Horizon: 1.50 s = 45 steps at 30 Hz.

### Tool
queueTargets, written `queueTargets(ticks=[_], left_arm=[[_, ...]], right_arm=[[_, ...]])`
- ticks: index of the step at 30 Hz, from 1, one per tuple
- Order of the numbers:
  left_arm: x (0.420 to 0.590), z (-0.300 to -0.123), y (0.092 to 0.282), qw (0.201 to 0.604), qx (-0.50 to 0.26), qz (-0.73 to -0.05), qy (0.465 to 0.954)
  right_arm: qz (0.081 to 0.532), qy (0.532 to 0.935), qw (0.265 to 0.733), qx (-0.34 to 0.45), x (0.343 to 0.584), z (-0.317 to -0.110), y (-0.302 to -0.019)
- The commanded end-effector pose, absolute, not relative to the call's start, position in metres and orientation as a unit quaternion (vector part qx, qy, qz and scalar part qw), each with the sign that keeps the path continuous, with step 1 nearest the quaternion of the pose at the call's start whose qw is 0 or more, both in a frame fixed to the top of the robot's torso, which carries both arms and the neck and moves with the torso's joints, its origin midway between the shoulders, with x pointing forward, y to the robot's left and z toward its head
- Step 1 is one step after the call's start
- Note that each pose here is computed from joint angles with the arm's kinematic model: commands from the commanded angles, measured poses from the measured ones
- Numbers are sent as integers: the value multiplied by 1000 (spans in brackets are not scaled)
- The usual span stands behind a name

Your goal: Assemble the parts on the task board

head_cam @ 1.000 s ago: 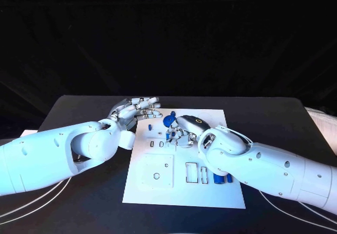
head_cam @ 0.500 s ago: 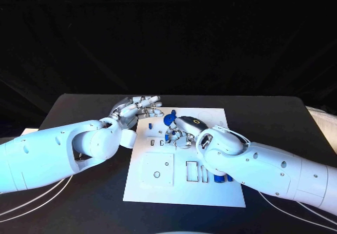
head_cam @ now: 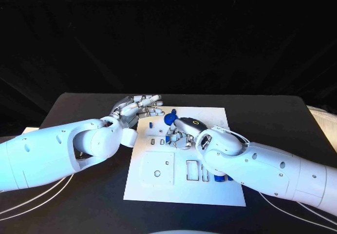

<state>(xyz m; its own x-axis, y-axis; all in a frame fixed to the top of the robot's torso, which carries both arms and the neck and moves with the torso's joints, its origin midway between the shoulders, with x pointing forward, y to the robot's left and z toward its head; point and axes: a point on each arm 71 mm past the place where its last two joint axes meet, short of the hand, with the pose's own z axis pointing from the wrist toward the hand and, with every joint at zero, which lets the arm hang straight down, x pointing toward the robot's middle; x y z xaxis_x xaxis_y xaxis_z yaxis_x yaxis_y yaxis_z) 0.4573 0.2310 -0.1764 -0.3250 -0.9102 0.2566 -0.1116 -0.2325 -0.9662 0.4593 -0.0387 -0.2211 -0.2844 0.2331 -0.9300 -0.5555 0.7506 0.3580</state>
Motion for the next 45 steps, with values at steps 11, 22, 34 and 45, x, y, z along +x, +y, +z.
queueTargets(ticks=[11, 22, 34, 45], left_arm=[[457, -175, 228, 313, -478, -628, 528], [457, -175, 228, 313, -479, -628, 528], [457, -175, 228, 312, -479, -628, 528], [457, -175, 227, 312, -479, -628, 528]], right_arm=[[322, 740, 574, -134, 456, -229, -39], [321, 740, 576, -133, 456, -230, -41], [323, 734, 585, -124, 457, -228, -40], [329, 725, 594, -115, 457, -226, -41]])
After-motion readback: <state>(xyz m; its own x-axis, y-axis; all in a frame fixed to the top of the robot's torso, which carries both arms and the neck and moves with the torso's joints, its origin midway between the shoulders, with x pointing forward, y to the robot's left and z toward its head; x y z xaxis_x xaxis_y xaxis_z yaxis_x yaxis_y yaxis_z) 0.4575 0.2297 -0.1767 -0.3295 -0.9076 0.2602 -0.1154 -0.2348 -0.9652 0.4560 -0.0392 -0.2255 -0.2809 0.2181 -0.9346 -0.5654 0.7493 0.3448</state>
